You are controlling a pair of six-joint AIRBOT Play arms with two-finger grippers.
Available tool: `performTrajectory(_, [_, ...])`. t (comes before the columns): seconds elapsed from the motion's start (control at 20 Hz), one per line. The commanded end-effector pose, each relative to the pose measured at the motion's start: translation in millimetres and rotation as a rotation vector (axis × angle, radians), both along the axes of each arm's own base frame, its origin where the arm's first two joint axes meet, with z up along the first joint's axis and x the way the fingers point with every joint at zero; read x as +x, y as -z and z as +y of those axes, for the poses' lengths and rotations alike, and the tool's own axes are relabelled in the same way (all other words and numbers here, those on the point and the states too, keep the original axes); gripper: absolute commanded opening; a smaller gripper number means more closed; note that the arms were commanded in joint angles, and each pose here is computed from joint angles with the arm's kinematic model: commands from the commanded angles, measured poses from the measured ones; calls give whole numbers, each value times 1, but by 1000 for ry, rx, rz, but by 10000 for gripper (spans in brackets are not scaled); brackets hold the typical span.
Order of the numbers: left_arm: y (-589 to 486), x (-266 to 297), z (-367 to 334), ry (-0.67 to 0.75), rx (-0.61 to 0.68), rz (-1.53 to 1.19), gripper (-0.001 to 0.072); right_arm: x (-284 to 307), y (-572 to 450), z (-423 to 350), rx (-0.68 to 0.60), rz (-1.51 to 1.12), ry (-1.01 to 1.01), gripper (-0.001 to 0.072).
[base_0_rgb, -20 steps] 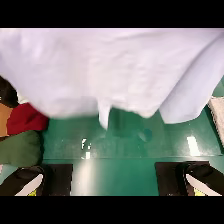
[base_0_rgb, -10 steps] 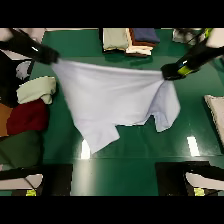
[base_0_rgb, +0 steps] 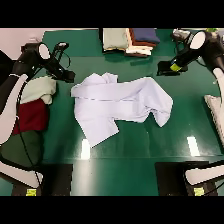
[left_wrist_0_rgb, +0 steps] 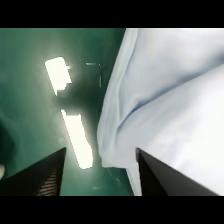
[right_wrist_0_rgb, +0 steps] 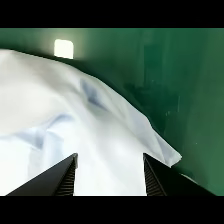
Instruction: Fold the shirts.
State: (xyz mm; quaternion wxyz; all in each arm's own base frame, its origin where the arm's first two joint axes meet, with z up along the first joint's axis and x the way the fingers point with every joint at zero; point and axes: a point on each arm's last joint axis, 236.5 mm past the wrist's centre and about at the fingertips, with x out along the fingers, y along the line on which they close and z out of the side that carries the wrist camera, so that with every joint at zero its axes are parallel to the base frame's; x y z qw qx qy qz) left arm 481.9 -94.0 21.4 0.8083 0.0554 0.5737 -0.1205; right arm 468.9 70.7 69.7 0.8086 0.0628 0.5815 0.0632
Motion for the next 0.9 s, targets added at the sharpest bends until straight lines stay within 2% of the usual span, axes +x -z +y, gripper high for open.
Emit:
performTrajectory(0.0, [-15,-27,18,-61,-2,67,525,-12,-31,-18,-4,-24,3,472])
performTrajectory(0.25, [22,-110,16,-112,-21,177,526,-88,-26,-41,-8,41,48,471])
performTrajectory(0.45, [80,-166,-25,-88,-102,269,526,-123,-11,-50,-3,52,83,472])
performTrajectory(0.6, [100,-169,-51,-82,-120,231,526,-141,3,-49,0,85,84,471])
performTrajectory(0.85, [103,-162,-56,-120,-136,207,525,-160,15,-48,0,115,85,471])
